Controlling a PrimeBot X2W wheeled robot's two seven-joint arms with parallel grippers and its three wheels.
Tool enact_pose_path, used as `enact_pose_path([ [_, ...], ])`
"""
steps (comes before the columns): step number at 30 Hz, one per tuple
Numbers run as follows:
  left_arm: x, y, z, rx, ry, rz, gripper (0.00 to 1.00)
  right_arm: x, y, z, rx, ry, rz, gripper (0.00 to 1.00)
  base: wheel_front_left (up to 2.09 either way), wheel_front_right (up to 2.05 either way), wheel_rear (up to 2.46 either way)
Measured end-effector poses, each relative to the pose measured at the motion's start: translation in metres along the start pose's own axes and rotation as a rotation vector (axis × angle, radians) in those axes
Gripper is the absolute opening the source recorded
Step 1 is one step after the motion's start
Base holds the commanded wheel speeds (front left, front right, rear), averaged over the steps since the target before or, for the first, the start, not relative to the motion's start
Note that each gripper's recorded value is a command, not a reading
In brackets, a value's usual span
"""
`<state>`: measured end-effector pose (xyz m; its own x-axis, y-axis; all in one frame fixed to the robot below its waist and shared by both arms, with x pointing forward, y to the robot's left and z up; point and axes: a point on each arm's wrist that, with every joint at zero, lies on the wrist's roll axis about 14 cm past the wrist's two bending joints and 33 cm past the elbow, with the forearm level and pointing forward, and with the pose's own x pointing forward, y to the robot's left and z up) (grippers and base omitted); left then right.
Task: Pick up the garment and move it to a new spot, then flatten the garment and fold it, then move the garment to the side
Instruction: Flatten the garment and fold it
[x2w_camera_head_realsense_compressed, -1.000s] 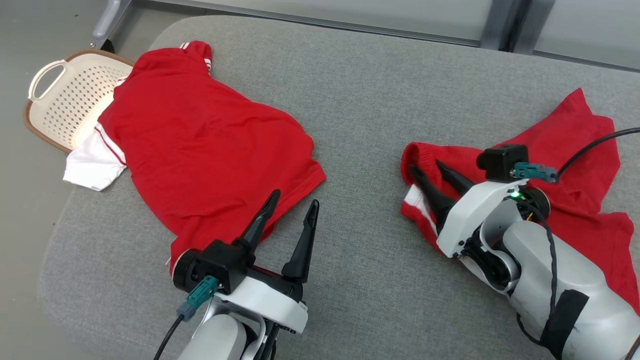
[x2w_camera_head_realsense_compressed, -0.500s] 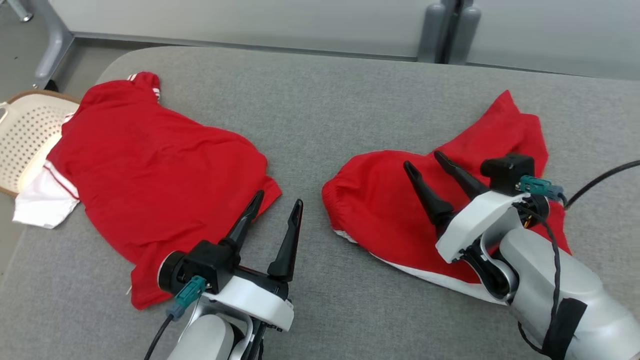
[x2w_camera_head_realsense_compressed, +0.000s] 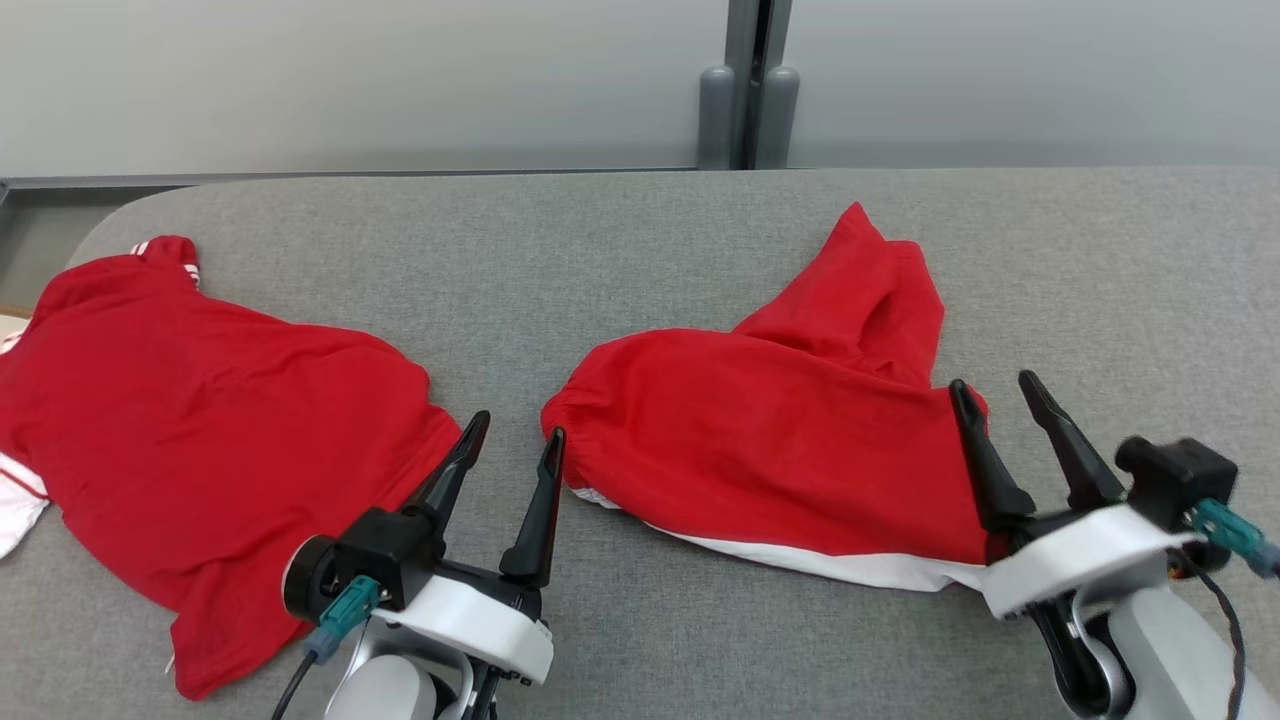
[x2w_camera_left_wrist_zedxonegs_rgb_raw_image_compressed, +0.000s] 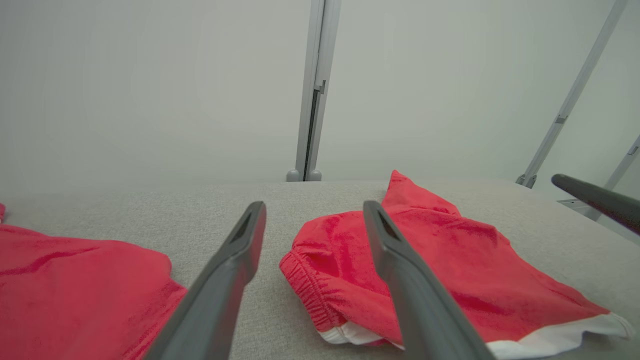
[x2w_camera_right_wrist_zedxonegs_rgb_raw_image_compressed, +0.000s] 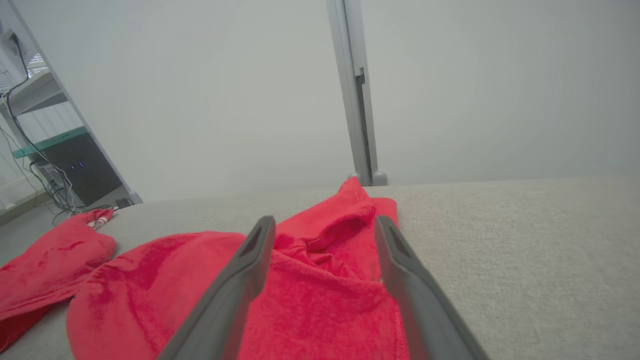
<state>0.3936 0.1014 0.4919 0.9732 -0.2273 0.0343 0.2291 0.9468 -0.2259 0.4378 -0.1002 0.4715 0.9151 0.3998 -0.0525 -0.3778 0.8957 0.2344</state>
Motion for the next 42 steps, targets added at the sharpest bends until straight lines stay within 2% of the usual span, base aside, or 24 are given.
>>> enact_pose_path([
  [4,-0.001,-0.001,-0.01,0.003,0.03,-0.01,1.0,-0.029,-0.019,-0.002,-0.007,-0.033,-0.107,1.0,0.0,0.0,0.0],
  [10,-0.001,0.004,-0.014,-0.008,0.04,0.004,1.0,-0.052,-0.02,-0.019,0.02,-0.028,-0.193,1.0,0.0,0.0,0.0],
  [17,-0.003,0.003,-0.023,-0.02,0.067,-0.004,1.0,-0.051,-0.02,-0.016,0.027,-0.047,-0.216,1.0,0.0,0.0,0.0],
  [28,-0.013,-0.013,-0.097,0.034,0.321,-0.11,1.0,-0.049,-0.035,-0.015,0.025,-0.054,-0.265,1.0,0.0,0.0,0.0],
  [42,0.007,-0.016,-0.114,-0.006,0.379,-0.133,1.0,-0.05,-0.048,-0.022,0.006,-0.031,-0.298,1.0,0.0,0.0,0.0],
])
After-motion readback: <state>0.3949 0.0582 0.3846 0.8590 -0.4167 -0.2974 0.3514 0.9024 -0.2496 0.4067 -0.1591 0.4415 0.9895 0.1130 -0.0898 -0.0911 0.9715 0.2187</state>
